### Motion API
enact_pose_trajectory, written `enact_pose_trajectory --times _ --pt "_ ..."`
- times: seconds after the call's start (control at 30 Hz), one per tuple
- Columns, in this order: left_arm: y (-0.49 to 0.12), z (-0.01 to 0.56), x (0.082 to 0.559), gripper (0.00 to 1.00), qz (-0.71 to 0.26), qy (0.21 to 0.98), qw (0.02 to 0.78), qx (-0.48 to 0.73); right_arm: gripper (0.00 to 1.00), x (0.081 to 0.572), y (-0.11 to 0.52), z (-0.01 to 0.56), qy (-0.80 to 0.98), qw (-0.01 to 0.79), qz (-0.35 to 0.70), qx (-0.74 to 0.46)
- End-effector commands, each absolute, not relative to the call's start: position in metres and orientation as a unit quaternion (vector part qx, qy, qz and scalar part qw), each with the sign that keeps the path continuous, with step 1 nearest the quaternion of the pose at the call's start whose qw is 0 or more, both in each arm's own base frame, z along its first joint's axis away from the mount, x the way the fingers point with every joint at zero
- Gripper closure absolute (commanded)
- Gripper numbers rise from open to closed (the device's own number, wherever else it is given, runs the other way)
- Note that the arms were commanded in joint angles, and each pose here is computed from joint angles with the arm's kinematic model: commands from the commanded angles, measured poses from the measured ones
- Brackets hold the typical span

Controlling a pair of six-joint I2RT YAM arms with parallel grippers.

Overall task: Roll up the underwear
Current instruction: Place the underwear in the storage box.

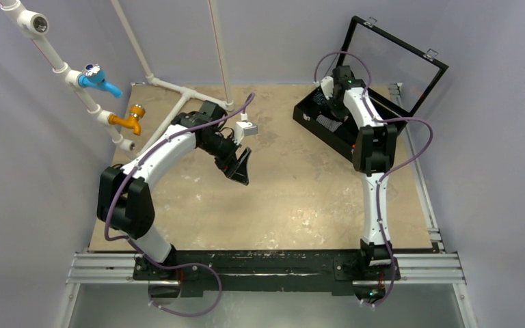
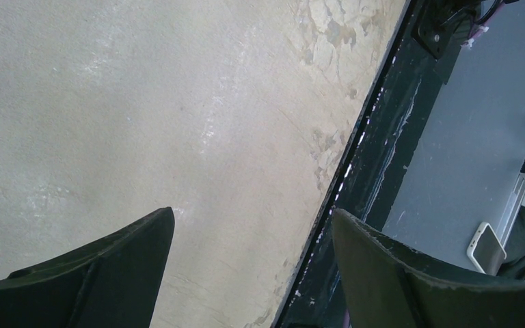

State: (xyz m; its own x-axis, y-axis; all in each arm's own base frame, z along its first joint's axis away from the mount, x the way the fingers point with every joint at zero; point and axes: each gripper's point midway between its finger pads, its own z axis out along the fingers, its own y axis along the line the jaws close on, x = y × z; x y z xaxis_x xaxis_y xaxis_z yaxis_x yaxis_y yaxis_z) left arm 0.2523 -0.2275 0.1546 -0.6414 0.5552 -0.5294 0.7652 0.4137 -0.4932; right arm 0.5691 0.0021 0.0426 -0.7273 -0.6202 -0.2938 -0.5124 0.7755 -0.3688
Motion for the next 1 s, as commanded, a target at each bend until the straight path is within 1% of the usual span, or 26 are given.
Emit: enact_pose_trajectory --times 0.0,0.1,0.13,0.2,0.27,0.33,0.43,0.57,0.7,0.87,0.97 --pt "-0.229 0.158 0.252 0.16 -0.380 0.822 0.147 0.398 0.91 0.535 0.035 0.005 0.934 0.147 -0.061 -0.321" --pt "-0.229 0.158 0.252 0.16 -0.380 0.821 0.147 0.399 0.82 0.540 0.041 0.018 0.933 0.171 -0.050 -0.313" --pt "-0.228 0.158 0.252 0.16 -0.380 0.822 0.146 0.398 0.77 0.543 0.043 0.023 0.932 0.181 -0.046 -0.309" --pt "-0.228 0.158 0.252 0.16 -0.380 0.822 0.146 0.399 0.70 0.547 0.046 0.033 0.931 0.199 -0.041 -0.303" --pt "-0.228 0.159 0.252 0.16 -0.380 0.821 0.147 0.399 0.66 0.551 0.047 0.044 0.930 0.218 -0.042 -0.292" --pt "-0.228 0.160 0.251 0.16 -0.380 0.821 0.148 0.400 0.59 0.556 0.046 0.055 0.928 0.239 -0.045 -0.283" --pt "-0.228 0.159 0.251 0.16 -0.379 0.821 0.148 0.400 0.52 0.561 0.049 0.069 0.923 0.267 -0.035 -0.274" --pt "-0.227 0.159 0.250 0.16 -0.378 0.822 0.148 0.399 0.47 0.566 0.051 0.086 0.920 0.290 -0.019 -0.263" --pt "-0.227 0.160 0.251 0.16 -0.378 0.822 0.149 0.400 0.46 0.568 0.056 0.101 0.916 0.309 -0.006 -0.257" --pt "-0.227 0.161 0.251 0.16 -0.379 0.821 0.150 0.400 0.50 0.573 0.056 0.116 0.908 0.339 -0.008 -0.246" --pt "-0.227 0.161 0.251 0.16 -0.379 0.821 0.149 0.399 0.51 0.578 0.055 0.112 0.909 0.338 -0.014 -0.245"
